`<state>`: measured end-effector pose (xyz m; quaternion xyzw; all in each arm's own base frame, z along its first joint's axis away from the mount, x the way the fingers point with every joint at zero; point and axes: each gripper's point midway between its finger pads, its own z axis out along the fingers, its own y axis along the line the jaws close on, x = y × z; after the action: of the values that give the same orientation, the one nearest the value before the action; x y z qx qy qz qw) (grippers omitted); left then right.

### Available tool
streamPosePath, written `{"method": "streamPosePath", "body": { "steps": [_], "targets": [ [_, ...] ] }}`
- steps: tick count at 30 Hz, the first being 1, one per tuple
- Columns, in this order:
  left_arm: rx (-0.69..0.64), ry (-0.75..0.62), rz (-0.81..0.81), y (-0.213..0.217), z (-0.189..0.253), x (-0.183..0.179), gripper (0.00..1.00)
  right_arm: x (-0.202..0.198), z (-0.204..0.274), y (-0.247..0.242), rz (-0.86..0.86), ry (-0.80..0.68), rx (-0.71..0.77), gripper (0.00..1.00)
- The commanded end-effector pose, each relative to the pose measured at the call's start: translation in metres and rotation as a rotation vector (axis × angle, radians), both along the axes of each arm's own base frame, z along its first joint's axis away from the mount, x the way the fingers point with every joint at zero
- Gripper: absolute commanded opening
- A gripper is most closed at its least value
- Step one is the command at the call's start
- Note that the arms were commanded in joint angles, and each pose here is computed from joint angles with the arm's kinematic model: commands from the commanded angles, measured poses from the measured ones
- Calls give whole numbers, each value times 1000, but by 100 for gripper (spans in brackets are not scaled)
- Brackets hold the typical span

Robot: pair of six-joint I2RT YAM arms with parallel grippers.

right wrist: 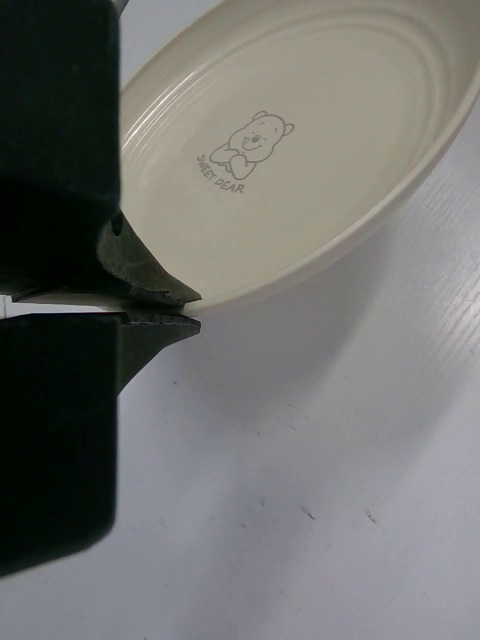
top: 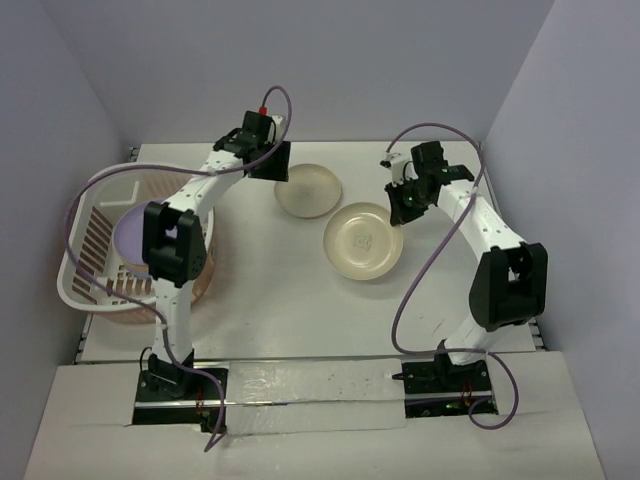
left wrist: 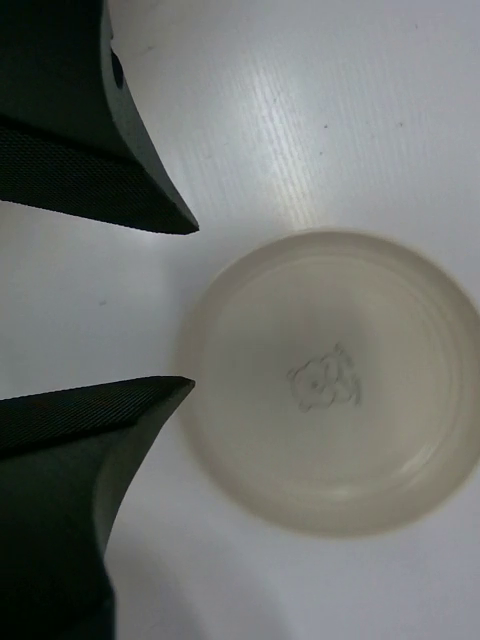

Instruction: Place the plates into the plastic bin on the countertop

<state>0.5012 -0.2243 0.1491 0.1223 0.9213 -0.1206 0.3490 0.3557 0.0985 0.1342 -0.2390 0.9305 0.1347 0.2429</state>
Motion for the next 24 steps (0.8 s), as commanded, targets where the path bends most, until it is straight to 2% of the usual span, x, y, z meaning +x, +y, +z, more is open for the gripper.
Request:
{"method": "streamPosePath", "body": {
  "steps": [1, 7, 10, 13, 14, 16, 18, 24],
  "targets": [
    [0, 16, 245, 4, -29, 33, 61, -15, 22, -15, -41, -40, 9, 0],
    [70, -2, 377, 19, -69, 51, 57, -27, 44, -28, -85, -68, 52, 0],
    [103, 15, 378, 24, -91, 49, 54, -30, 45, -30, -86, -71, 50, 0],
    [68, 62, 324, 13, -106, 41, 48, -30, 44, -31, -90, -65, 56, 0],
    [67, 64, 326, 14, -107, 41, 45, -30, 44, -31, -91, -65, 56, 0],
    [15, 108, 276, 4, -115, 36, 31, -28, 46, -30, -90, -66, 64, 0],
    [-31, 136, 259, -2, -116, 33, 21, -27, 48, -30, -92, -68, 67, 0],
    [-101, 128, 217, -13, -94, 35, 7, -22, 64, -32, -102, -92, 73, 0]
  ]
}}
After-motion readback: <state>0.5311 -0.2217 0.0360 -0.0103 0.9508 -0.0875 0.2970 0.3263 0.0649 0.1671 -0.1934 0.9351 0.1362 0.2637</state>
